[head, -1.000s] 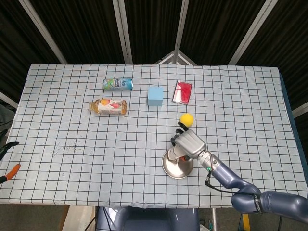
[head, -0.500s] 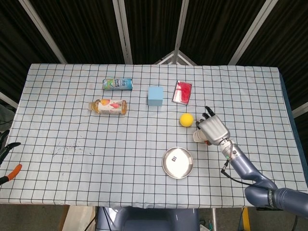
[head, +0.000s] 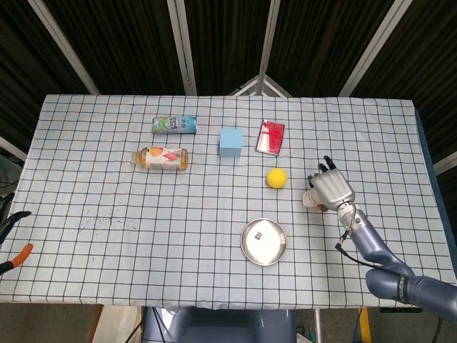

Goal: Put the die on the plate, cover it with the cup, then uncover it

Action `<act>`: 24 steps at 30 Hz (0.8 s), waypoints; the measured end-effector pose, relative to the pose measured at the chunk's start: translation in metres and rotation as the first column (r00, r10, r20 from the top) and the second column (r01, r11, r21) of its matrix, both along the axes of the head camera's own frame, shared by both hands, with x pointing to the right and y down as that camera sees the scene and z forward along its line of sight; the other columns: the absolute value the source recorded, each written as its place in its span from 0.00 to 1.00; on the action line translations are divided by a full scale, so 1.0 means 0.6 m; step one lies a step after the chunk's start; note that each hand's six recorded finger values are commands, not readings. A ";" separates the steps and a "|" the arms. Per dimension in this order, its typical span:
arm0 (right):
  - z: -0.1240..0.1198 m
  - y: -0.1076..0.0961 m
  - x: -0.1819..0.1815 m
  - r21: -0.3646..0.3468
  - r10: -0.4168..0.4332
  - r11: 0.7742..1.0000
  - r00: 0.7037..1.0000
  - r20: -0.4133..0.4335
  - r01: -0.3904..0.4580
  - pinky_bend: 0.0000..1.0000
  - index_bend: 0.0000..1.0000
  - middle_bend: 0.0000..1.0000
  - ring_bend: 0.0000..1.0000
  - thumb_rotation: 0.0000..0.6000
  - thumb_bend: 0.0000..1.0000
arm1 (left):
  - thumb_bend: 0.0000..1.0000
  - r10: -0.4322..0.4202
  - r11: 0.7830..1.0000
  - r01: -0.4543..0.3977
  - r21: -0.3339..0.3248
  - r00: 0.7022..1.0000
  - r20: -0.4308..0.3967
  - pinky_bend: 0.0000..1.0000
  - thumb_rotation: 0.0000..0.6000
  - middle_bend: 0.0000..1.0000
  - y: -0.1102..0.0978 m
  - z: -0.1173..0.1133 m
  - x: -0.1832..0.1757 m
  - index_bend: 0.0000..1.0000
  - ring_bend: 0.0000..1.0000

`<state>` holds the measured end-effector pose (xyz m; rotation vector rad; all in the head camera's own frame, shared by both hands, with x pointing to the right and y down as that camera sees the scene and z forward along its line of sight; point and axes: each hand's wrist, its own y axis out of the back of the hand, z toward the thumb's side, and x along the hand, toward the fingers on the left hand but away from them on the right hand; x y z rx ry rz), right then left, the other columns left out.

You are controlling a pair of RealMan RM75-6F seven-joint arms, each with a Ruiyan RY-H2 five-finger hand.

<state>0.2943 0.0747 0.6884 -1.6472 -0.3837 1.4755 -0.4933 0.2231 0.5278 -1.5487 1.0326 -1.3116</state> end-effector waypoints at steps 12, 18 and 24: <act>0.011 0.002 0.011 -0.035 0.024 0.999 1.000 0.004 -0.024 0.00 0.17 0.14 0.00 1.00 0.29 | 0.38 -0.001 1.000 0.001 0.001 1.000 -0.001 0.02 1.00 0.00 0.001 -0.001 0.000 0.25 0.00; 0.009 0.003 0.021 -0.056 0.028 0.998 0.999 -0.023 -0.029 0.00 0.04 0.08 0.00 1.00 0.29 | 0.38 0.004 1.000 -0.004 -0.002 1.000 -0.002 0.02 1.00 0.00 0.001 -0.001 0.000 0.25 0.00; -0.017 0.014 0.029 -0.082 0.031 0.996 0.999 -0.027 -0.033 0.00 0.00 0.06 0.00 1.00 0.29 | 0.38 -0.006 1.000 0.006 0.003 1.000 -0.006 0.02 1.00 0.00 -0.001 -0.003 -0.003 0.25 0.00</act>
